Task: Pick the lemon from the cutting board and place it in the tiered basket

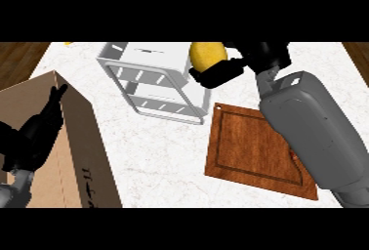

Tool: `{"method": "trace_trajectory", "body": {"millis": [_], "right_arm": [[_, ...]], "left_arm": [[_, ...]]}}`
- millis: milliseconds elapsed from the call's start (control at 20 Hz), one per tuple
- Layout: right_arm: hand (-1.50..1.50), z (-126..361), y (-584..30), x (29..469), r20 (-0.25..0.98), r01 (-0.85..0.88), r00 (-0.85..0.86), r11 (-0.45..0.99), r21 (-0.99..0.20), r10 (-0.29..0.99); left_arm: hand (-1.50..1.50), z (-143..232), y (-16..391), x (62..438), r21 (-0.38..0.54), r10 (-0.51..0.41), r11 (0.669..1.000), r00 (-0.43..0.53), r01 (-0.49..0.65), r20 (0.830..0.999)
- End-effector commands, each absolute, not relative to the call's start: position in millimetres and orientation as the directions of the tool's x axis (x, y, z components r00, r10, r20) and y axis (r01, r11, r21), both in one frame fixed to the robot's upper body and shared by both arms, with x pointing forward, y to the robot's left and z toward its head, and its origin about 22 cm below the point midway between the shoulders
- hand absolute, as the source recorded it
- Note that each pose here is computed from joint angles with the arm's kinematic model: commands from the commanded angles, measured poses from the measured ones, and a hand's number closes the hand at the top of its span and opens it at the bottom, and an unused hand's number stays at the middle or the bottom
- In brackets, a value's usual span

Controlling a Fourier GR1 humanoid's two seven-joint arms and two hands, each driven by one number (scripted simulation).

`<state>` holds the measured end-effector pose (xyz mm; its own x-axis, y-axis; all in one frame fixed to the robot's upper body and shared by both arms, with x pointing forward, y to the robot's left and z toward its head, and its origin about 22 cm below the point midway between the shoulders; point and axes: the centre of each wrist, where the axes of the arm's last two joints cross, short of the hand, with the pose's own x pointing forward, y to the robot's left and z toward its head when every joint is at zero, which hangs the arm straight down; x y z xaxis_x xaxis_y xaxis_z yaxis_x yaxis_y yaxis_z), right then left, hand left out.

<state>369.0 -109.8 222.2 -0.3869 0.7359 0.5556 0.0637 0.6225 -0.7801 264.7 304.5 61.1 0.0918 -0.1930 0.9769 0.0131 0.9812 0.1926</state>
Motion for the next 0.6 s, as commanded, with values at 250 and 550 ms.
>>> {"method": "trace_trajectory", "body": {"millis": [250, 550], "right_arm": [[1.5, 222.8, -57.7, 388.8, 0.573, 0.02, -0.324, 0.611, -0.791, 0.753], [1.5, 210.2, -41.9, 395.6, 0.574, -0.013, -0.287, 0.596, -0.803, 0.767]], "left_arm": [[0.0, 42.3, 279.3, 254.2, 0.115, -0.12, 0.992, 0.128, 0.048, 0.984], [0.0, 40.5, 298.1, 258.5, 0.1, -0.104, 0.994, 0.133, 0.035, 0.986]]}}
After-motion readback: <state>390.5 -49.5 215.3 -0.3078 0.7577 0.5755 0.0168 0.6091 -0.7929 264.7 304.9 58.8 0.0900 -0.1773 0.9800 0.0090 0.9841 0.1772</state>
